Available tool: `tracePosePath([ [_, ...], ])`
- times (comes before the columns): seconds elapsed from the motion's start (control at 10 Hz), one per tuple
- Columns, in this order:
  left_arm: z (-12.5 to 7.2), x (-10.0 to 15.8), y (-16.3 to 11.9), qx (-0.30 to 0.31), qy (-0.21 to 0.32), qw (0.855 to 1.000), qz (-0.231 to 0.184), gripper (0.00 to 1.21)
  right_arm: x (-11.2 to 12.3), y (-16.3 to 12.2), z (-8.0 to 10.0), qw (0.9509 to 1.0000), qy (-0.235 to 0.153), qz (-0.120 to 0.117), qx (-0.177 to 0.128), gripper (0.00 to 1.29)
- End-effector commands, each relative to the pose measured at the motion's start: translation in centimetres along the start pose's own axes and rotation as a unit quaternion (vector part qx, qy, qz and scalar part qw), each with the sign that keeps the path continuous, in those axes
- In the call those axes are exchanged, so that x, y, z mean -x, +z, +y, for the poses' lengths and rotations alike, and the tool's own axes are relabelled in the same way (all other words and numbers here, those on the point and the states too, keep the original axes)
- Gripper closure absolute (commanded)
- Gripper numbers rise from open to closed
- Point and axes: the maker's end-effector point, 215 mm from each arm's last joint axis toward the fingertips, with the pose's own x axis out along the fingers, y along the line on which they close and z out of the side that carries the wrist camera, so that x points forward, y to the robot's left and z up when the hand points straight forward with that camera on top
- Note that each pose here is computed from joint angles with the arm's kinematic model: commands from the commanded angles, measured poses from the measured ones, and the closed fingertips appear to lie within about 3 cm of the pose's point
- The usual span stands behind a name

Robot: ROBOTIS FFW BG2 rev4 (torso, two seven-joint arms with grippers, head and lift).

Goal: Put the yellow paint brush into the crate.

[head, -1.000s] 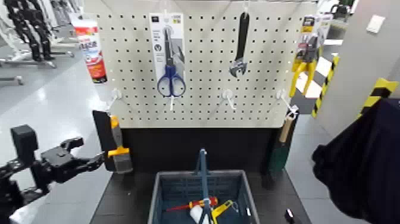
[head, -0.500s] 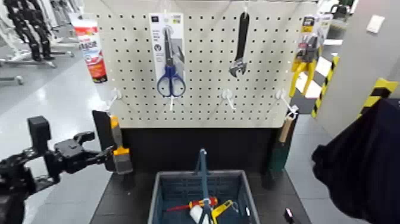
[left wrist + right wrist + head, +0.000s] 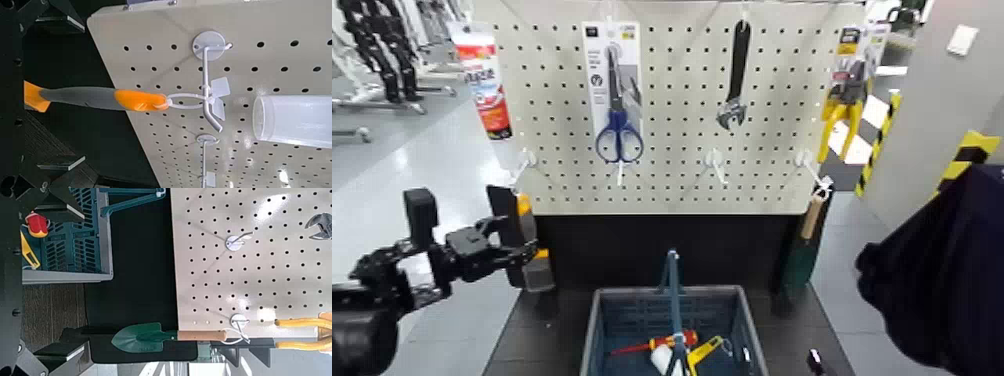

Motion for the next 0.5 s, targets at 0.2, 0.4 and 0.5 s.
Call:
tracePosePath([
  [0.2,-0.21,-1.07,0.62,-0.001,-0.008,1.0,-0.003,0.14,-0.02,0.08,0.08,1.0,0.001,-0.001,-0.001,0.14],
  [0.4,-0.51,-1.52,0.85,0.0,-0.01,1.0,-0.007,0.25,0.0,0.04,0.19,1.0,0.001,-0.001,-0.002,0.14],
  [0.5,-0.43,-1.49,0.75,0.0,-0.009,1.0,-0.006,0.62,0.01,0.0,0.21,1.0,0.002,-0.001,-0.002,0.14],
])
